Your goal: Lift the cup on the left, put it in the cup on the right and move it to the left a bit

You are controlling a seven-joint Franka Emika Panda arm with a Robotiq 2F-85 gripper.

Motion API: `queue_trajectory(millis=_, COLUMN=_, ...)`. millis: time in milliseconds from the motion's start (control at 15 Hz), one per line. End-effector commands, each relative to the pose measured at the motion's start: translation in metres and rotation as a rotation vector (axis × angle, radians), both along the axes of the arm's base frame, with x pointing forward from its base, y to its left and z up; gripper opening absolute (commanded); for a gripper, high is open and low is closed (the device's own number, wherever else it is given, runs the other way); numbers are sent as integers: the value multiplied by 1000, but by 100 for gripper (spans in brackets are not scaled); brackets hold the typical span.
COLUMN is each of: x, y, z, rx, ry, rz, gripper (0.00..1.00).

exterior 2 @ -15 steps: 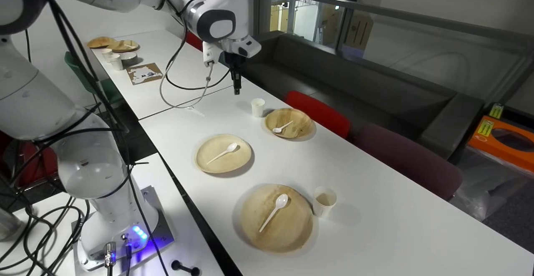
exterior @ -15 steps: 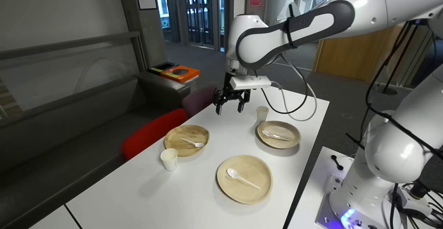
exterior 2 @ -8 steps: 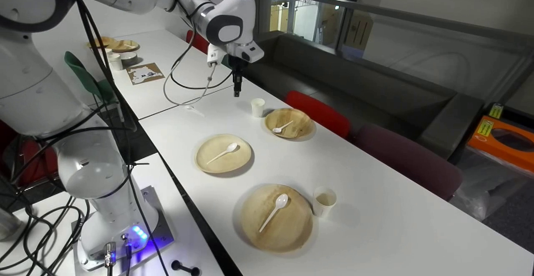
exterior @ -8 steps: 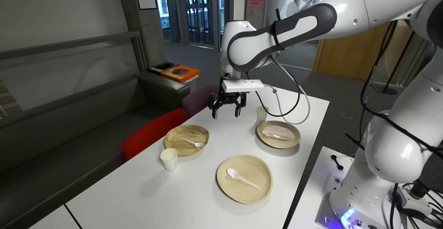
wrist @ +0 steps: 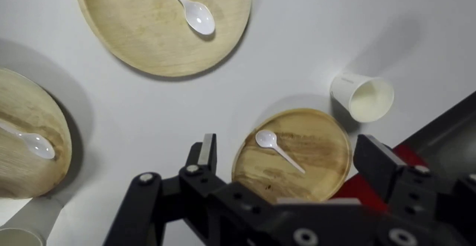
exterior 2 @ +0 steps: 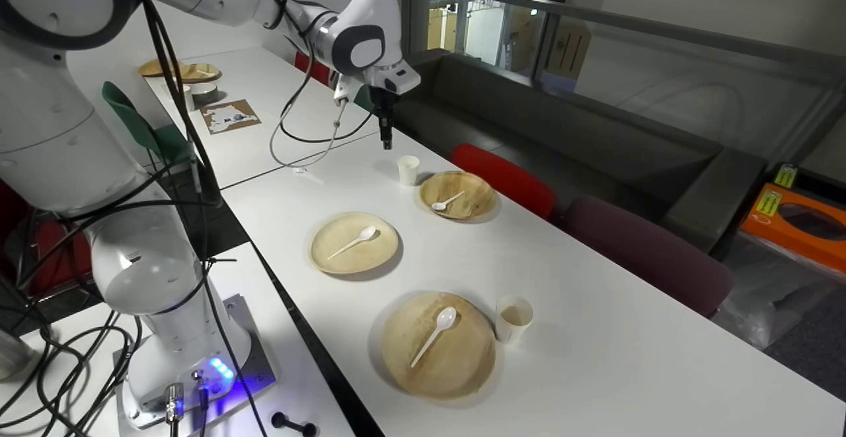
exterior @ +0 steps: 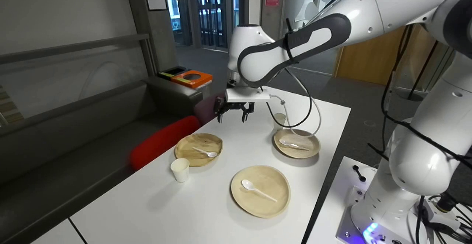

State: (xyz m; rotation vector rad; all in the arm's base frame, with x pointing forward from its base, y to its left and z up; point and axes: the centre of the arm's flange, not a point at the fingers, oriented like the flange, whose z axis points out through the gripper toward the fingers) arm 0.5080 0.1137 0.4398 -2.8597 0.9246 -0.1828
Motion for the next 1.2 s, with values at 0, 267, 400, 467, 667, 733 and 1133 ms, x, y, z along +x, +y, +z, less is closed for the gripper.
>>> queue_trajectory(millis=0, x=57, y=36, z=-14, rx=-58, ry=-42, rz=-101, gripper=100)
queue_trajectory(millis=267, x=85, y=73, z=-46, rx=-27, ry=50, rz=-167, gripper=100)
queue_trajectory(millis=400, x=98, y=88, z=-62, rx=-8, ry=85, rz=-164, gripper=100)
queue_trajectory(millis=467, x=103, y=95, z=-70, rx=-2, ry=95, rz=-158, gripper=100)
queue_trajectory(millis=667, x=123, y=105, z=-86, rx=4, ry=123, rz=-153, gripper=100)
queue_trajectory(millis=733, x=130, y=106, z=-91, rx=3, ry=127, rz=-156, gripper=100)
queue_trajectory(millis=1133, x=179, y=106, z=-115, rx=-11, ry=159, rz=-172, gripper=100)
